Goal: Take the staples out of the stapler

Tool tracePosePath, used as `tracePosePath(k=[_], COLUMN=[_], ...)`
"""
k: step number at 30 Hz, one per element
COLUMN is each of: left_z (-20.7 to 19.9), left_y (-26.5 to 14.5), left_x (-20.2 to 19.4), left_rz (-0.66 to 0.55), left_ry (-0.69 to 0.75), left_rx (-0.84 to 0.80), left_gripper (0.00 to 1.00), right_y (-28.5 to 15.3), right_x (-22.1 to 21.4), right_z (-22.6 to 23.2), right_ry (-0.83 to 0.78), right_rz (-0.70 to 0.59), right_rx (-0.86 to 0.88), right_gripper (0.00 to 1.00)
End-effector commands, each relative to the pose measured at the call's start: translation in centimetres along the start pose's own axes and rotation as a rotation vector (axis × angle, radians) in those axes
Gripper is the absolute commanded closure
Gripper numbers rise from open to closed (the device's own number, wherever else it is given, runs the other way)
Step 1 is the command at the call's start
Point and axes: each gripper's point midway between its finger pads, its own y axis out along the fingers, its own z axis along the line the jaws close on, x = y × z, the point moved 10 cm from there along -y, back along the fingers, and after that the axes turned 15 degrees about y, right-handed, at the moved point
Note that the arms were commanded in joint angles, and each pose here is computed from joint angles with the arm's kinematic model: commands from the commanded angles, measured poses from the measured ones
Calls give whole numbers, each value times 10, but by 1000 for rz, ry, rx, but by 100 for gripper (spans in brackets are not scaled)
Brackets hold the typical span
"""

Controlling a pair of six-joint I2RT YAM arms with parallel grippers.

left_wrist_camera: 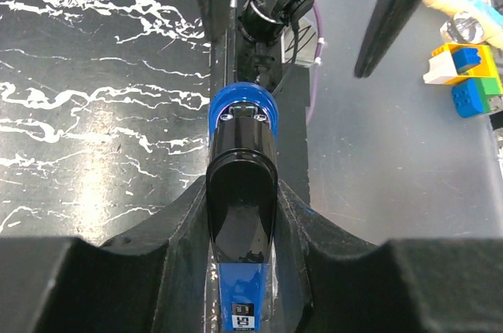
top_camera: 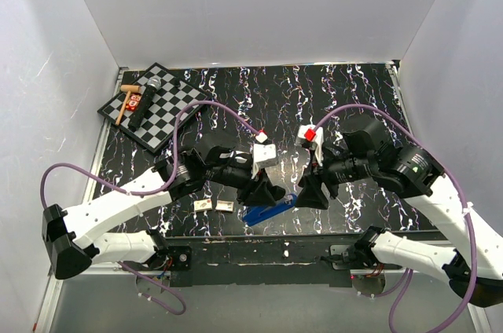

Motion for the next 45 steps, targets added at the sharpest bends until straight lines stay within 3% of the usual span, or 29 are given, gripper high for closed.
tracePosePath(k=[1,14,21,23,29,34,45], left_z=[-11,-19,-21,-22,-24,-30,-38], left_y=[-15,-19,-21,-22,-29,-41,-63], left_x=[33,38,40,40,46,55,68], left_rz=[-148,-216,-229,-235,-274,-349,-466], left_ry=[62,75,73,75,87,109,141], left_rx=[-44,-100,-106,-97,-57,-14,98], left_gripper=[100,100,100,100,100,100,100], right_y=[6,23,26,27,27,25,27], right_x=[10,15,12,11,4,-7,-44], right_z=[3,8,12,13,15,14,6], right_ry=[-64,-101,-125,-130,-131,-119,-25], right_rz=[-18,12,7,12,26,3,-25], right_rx=[41,101,114,118,120,119,147], right_gripper=[31,34,40,44,69,99,99])
